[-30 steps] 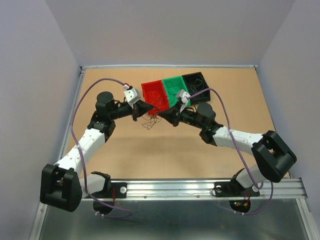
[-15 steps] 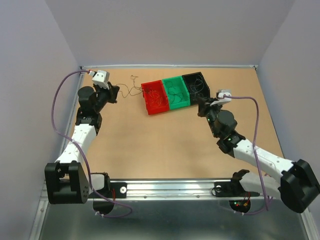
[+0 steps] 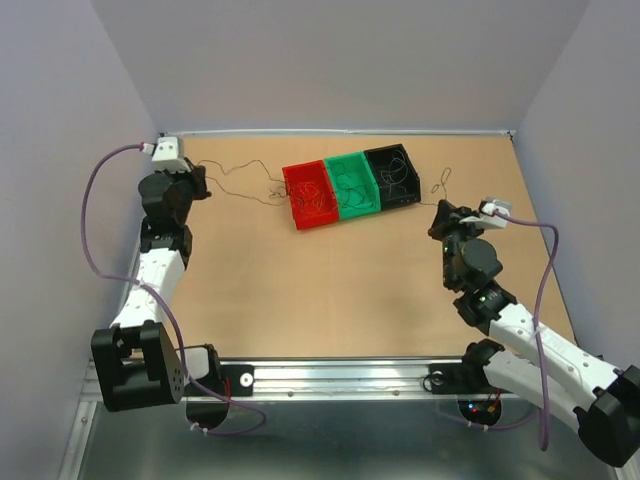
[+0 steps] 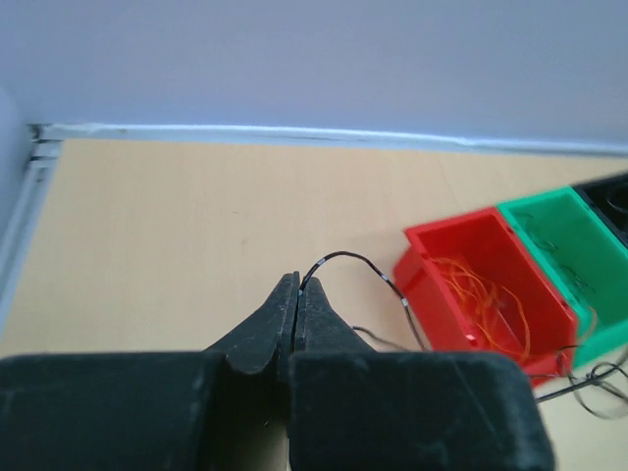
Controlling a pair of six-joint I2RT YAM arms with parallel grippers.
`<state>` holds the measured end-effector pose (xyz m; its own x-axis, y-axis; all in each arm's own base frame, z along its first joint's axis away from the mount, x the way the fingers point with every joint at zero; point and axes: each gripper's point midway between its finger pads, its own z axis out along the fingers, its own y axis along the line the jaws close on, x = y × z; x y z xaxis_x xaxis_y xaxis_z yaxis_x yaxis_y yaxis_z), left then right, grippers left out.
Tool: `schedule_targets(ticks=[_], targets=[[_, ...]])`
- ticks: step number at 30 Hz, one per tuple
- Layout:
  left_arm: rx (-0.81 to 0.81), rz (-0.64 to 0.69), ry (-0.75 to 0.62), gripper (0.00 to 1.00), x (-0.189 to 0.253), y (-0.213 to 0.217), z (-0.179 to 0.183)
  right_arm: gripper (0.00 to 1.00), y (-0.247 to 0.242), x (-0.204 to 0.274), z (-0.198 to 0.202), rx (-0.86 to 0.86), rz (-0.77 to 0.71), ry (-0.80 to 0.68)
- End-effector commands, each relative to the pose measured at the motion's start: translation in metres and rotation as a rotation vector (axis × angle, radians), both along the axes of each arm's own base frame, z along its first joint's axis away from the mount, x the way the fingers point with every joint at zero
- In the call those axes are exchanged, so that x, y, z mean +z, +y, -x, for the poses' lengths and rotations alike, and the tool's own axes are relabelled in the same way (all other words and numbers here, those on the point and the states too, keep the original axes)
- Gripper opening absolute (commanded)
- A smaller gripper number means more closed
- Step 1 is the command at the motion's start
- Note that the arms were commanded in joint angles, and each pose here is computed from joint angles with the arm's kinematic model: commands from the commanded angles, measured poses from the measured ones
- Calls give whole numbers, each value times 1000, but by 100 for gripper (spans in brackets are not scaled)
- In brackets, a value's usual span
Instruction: Untangle the cables
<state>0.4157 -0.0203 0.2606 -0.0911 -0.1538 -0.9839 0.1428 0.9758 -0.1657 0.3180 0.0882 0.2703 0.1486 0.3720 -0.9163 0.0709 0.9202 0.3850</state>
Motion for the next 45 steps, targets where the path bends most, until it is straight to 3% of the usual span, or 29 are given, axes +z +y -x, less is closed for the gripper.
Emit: schedule_targets(ticks=[1, 6, 15, 19, 24, 25, 28, 30, 33, 35, 40, 45], targets=[[268, 51, -171, 0, 60, 75, 6, 0, -46, 18, 19, -206, -84, -53], [457, 53, -207, 0, 69, 125, 21, 0, -78, 29, 45, -306, -146, -109], [487, 48, -256, 0, 81, 131, 32, 1, -80, 40, 58, -254, -164, -150], [270, 6, -315, 0, 97, 90, 39, 1, -20, 55, 48, 76, -57, -185], [202, -28, -381, 0, 115, 72, 57, 1, 18, 58, 49, 275, 25, -172], [159, -38, -402, 0, 120, 63, 63, 1, 43, 60, 56, 415, 63, -193], [134, -48, -425, 0, 125, 54, 69, 0, 74, 66, 68, 597, 102, -231], [165, -53, -441, 0, 131, 59, 72, 0, 69, 62, 59, 550, 71, -177], [273, -64, -446, 0, 136, 78, 73, 1, 16, 57, 40, 237, -19, -129], [347, -61, -419, 0, 136, 93, 67, 1, -4, 56, 41, 133, -56, -128], [417, -36, -278, 0, 108, 121, 36, 1, -74, 82, 70, -156, -176, -208], [453, -9, -170, 0, 61, 139, 3, 1, -123, 105, 110, -309, -256, -280]])
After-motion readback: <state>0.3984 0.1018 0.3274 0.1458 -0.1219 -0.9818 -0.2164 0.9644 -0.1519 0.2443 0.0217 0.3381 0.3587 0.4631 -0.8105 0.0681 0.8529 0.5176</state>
